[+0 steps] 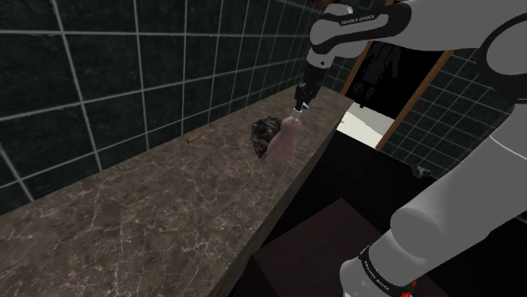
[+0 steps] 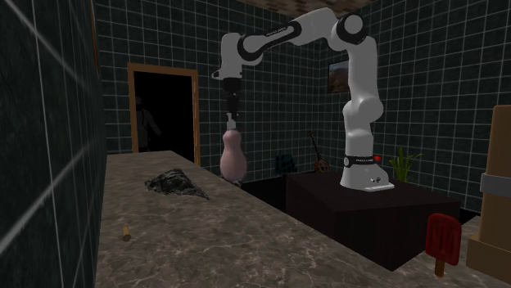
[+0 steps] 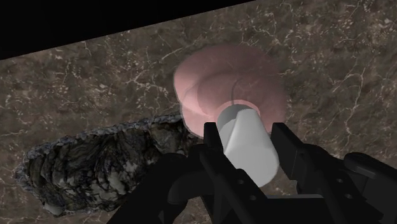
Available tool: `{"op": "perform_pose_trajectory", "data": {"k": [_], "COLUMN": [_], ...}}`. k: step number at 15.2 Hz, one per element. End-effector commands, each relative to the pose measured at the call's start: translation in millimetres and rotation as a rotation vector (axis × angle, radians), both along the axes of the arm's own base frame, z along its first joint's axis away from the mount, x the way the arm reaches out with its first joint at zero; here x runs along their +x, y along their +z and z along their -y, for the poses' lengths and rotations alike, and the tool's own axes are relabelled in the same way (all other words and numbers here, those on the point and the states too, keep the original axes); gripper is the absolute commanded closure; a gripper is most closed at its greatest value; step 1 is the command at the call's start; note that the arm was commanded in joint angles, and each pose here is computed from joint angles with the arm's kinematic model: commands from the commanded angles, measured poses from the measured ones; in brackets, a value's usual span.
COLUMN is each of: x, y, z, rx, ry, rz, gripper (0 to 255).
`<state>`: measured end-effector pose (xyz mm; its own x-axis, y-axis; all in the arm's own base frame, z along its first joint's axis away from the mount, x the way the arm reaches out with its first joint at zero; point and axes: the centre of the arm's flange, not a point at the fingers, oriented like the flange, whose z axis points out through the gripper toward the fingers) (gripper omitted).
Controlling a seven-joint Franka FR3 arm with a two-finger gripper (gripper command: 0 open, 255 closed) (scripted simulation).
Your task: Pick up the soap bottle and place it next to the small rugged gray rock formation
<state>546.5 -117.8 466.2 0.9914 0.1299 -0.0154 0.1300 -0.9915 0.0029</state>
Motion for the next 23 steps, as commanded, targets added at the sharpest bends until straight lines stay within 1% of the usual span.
{"op": "perform_pose_trajectory", "data": {"k": [1,16,23], "x": [0,0,0], "y": [-10,-90,-90], "z": [0,0,0], "rx": [0.0,0.0,0.0], "ry": [0.0,0.0,0.0], "rz": [0.002,0.002,0.002], "gripper": [255,255,255]}}
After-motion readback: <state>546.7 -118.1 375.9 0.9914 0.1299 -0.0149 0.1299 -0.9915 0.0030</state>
